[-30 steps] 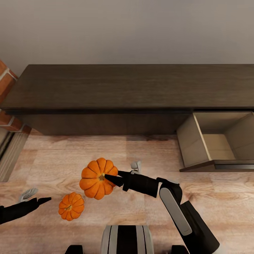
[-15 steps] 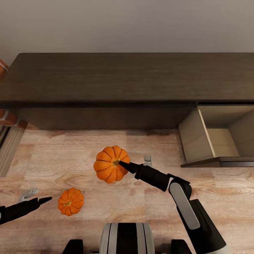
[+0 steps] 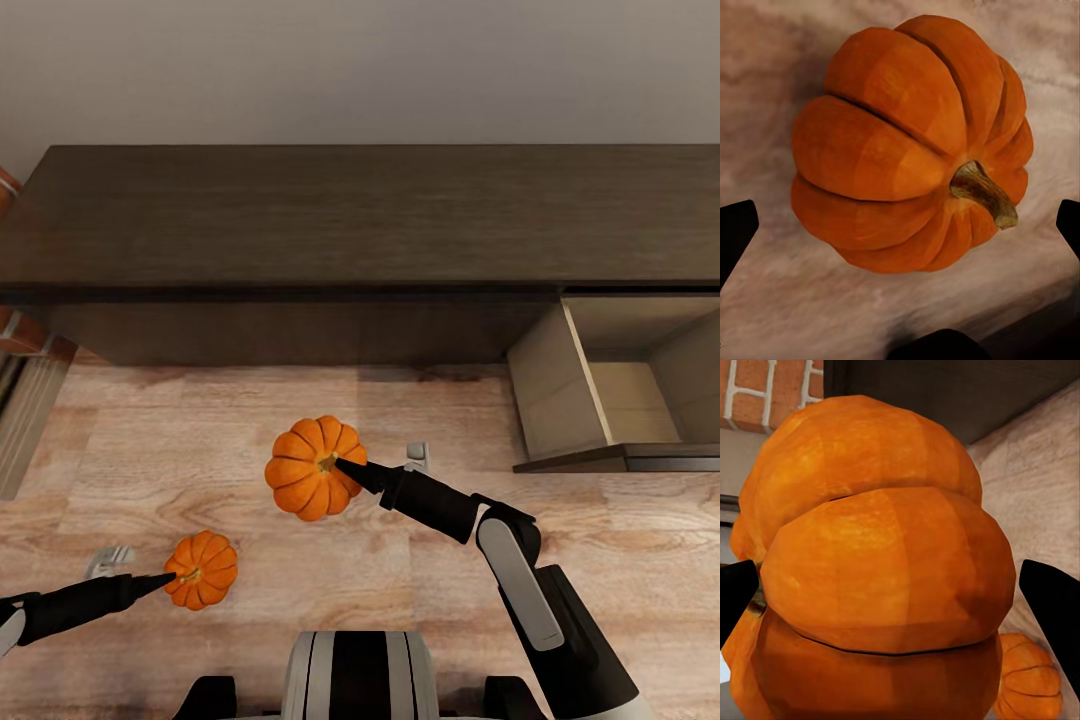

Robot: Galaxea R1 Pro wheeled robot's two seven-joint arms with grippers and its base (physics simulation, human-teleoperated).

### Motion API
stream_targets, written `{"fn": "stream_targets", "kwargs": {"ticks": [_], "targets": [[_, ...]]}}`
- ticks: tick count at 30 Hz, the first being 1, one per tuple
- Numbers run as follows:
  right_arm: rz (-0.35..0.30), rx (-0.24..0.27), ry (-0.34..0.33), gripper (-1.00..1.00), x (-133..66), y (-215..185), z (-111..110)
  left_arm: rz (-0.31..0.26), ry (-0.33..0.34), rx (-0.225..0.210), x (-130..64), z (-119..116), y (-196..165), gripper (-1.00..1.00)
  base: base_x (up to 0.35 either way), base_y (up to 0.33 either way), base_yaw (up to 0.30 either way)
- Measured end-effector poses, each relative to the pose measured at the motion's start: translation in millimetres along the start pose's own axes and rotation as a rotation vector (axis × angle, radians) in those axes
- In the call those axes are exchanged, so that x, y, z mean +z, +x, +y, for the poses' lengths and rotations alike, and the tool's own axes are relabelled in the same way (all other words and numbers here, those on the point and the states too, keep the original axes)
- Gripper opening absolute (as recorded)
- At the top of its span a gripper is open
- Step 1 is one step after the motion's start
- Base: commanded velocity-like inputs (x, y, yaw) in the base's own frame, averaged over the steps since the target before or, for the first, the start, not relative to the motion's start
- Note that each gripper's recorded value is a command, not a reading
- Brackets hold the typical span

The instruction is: Place each of the two pumpkins and all three candles from the living room inside a cabinet in the living room (use any cabinet), then make sure every cabinet is closed, and position the cauldron so it is next to a table in the living room.

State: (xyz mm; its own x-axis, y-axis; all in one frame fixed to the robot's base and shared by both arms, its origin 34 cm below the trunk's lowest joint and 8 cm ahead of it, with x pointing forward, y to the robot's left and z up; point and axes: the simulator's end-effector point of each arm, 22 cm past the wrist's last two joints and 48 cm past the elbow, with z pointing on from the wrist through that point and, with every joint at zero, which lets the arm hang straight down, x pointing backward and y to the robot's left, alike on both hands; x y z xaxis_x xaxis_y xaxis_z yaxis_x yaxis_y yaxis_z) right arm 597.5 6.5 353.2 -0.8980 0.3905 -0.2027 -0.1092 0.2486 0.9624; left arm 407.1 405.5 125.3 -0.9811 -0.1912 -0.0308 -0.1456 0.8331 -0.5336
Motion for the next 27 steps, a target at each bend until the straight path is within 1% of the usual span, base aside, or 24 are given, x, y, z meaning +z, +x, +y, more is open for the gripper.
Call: {"fn": "stream_targets", "kwargs": {"ticks": [2,6,10,14,19,22,27], "targets": [[0.0,0.0,0.002,-1.0,0.0,0,0,-0.002,0.0,0.001,-0.2,0,-1,1.0,0.0,0.0,0.0],[-0.009,0.005,0.015,-1.0,0.9,1,-10,0.006,-0.004,-0.009,3.4,4,4,1.0,0.0,0.0,0.0],[-0.024,-0.003,0.014,-1.0,1.3,-2,-10,-0.003,-0.004,-0.012,2.6,5,2,1.0,0.0,0.0,0.0],[-0.022,0.008,0.022,-1.0,1.9,2,-18,0.007,-0.008,-0.022,6.3,9,7,1.0,0.0,0.0,0.0],[-0.022,0.01,0.022,-1.0,2.2,2,-18,0.005,-0.009,-0.024,6.2,9,6,1.0,0.0,0.0,0.0],[-0.02,0.019,0.028,-1.0,2.3,5,-25,0.013,-0.011,-0.03,9.1,12,11,1.0,0.0,0.0,0.0],[-0.02,0.019,0.028,-1.0,1.9,5,-25,0.009,-0.007,-0.031,8.7,11,9,1.0,0.0,0.0,0.0]]}}
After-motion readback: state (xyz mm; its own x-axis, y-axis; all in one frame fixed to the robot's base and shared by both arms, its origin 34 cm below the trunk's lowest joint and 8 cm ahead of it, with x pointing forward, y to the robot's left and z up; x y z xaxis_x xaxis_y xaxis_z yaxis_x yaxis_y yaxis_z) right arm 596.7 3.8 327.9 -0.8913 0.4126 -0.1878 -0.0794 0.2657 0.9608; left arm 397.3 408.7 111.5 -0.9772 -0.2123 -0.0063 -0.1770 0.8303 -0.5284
